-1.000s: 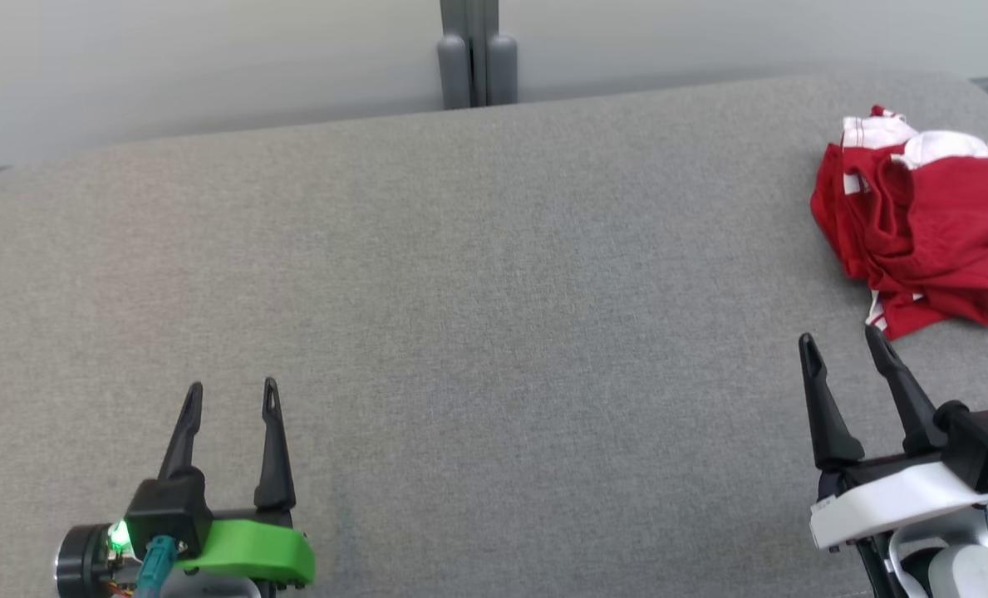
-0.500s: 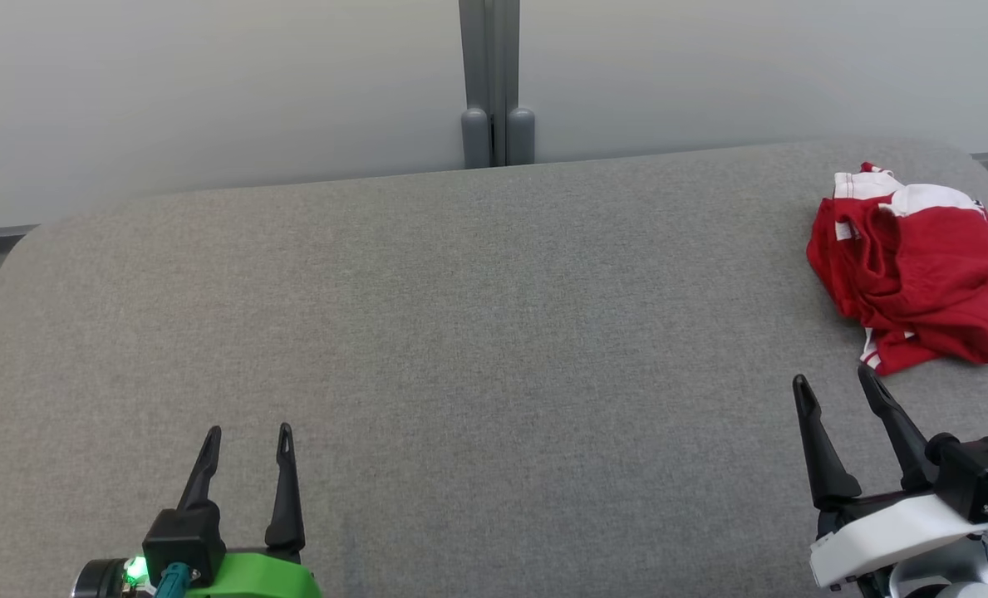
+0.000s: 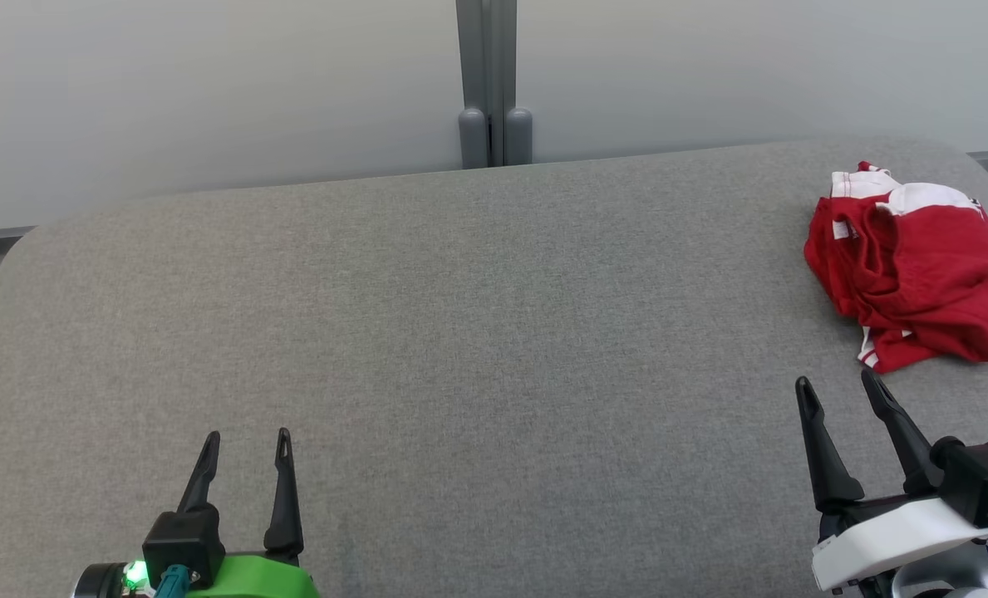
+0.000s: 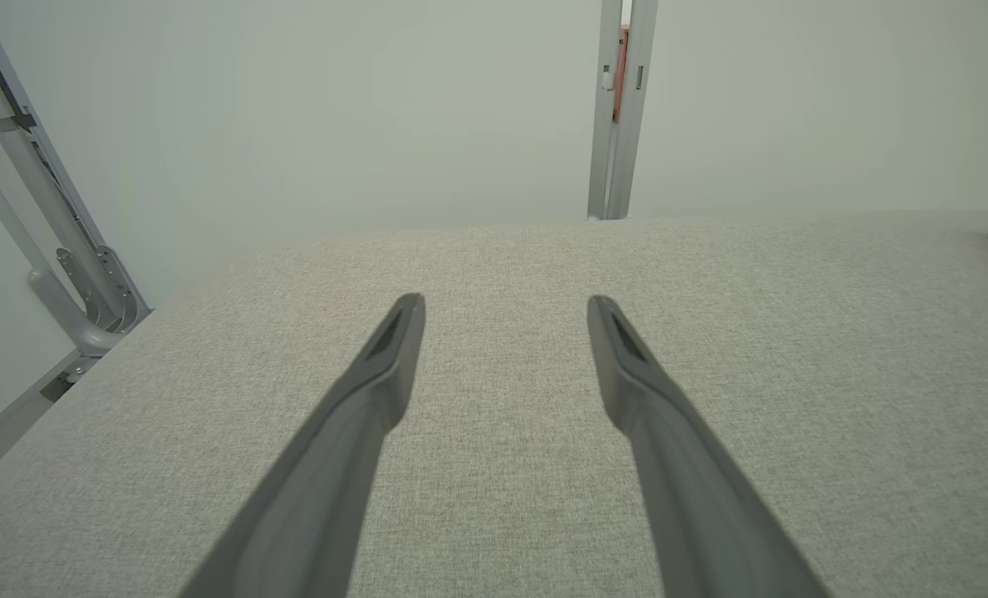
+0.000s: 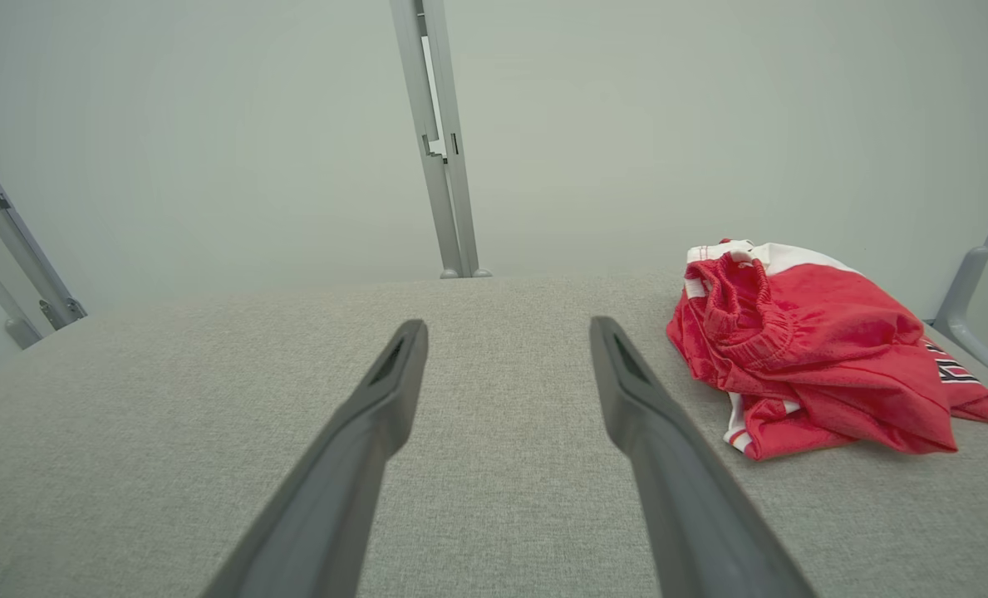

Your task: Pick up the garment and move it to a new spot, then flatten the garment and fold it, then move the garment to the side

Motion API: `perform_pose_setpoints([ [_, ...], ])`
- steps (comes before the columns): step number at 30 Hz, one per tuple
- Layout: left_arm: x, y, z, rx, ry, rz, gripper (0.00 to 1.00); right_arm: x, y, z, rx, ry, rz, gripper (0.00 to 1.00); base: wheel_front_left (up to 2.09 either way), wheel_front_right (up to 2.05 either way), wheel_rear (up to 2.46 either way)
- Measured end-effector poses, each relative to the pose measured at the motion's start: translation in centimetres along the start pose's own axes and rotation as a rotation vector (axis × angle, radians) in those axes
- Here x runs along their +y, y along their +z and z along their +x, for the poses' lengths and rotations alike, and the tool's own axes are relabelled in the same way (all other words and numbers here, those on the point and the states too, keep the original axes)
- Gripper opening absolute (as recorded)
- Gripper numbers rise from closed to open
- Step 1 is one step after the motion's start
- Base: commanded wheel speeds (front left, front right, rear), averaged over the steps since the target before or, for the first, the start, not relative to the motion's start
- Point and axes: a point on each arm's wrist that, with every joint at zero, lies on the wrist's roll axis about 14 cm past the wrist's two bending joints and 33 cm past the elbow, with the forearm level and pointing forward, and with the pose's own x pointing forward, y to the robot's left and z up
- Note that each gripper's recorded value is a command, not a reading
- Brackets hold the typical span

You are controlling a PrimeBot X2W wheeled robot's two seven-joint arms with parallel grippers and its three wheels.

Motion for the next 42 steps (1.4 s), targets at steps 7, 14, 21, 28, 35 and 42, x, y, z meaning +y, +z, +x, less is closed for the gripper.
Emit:
perform_pose_setpoints([
  [7, -0.1, -0.4, 0.0, 0.012, 0.000, 0.000, 0.00, -0.4, -0.5, -0.2, 0.015, -0.017, 0.010, 0.00, 0.00, 0.00, 0.00],
  [14, -0.1, -1.8, -0.3, 0.070, 0.018, -0.078, 0.00, -0.3, -1.9, -0.4, 0.051, -0.031, 0.099, 0.00, 0.00, 0.00, 0.00],
  [21, 0.7, -2.4, -0.2, 0.110, 0.050, -0.214, 0.00, -0.6, -2.6, -0.3, 0.064, -0.051, 0.234, 0.00, 0.00, 0.00, 0.00],
  [28, 1.2, -2.7, -0.1, 0.137, 0.076, -0.340, 0.00, -0.9, -2.7, 0.1, 0.062, -0.065, 0.355, 0.00, 0.00, 0.00, 0.00],
  [35, 1.6, -2.8, 0.2, 0.149, 0.093, -0.459, 0.00, -1.2, -2.9, 0.4, 0.060, -0.078, 0.467, 0.00, 0.00, 0.00, 0.00],
  [42, 1.8, -2.6, 0.6, 0.152, 0.107, -0.575, 0.00, -1.4, -3.0, 0.8, 0.056, -0.091, 0.569, 0.00, 0.00, 0.00, 0.00],
])
